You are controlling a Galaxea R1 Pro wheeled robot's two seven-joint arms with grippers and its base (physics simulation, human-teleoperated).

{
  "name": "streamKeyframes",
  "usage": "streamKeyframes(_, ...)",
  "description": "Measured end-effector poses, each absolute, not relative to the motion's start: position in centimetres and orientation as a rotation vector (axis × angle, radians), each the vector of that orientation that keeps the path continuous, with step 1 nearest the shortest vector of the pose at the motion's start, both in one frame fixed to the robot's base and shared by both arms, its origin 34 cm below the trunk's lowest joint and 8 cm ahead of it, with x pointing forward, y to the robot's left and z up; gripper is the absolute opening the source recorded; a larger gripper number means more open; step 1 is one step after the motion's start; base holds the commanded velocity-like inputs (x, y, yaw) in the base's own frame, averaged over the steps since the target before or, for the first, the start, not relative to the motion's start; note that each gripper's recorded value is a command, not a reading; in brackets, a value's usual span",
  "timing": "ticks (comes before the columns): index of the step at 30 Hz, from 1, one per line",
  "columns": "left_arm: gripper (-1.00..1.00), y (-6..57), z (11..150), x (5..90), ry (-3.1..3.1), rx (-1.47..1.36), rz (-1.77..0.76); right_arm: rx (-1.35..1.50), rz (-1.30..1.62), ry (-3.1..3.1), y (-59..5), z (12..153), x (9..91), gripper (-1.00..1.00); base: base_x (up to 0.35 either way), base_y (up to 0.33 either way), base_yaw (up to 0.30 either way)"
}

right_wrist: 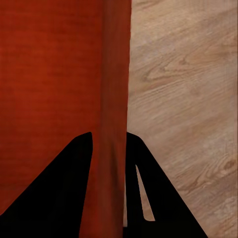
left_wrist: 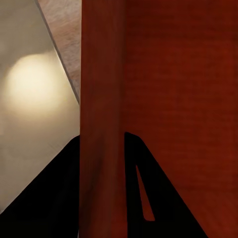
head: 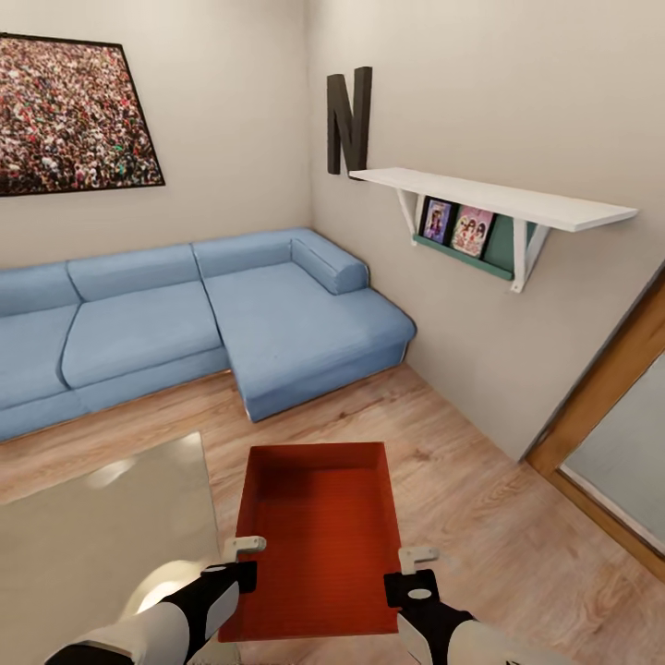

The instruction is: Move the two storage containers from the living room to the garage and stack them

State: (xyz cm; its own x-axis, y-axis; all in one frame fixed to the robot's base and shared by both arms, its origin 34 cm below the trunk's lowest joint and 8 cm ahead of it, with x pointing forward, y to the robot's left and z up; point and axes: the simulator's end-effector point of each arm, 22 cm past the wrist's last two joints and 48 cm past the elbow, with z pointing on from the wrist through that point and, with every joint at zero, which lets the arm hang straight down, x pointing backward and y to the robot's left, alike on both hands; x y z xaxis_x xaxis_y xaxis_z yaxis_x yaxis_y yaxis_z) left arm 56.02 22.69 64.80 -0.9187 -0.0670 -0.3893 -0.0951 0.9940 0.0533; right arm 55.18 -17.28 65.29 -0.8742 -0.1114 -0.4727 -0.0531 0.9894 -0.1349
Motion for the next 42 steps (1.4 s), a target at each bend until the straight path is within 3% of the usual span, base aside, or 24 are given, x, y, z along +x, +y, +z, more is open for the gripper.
streamKeyframes(42, -1.0, 22.69, 64.8, 56.02, 2.74, -0.115, 0.1, -0.115, -0.16, 2.635, -17.28, 65.28, 55.17, -1.0, 0.0, 0.0, 0.271)
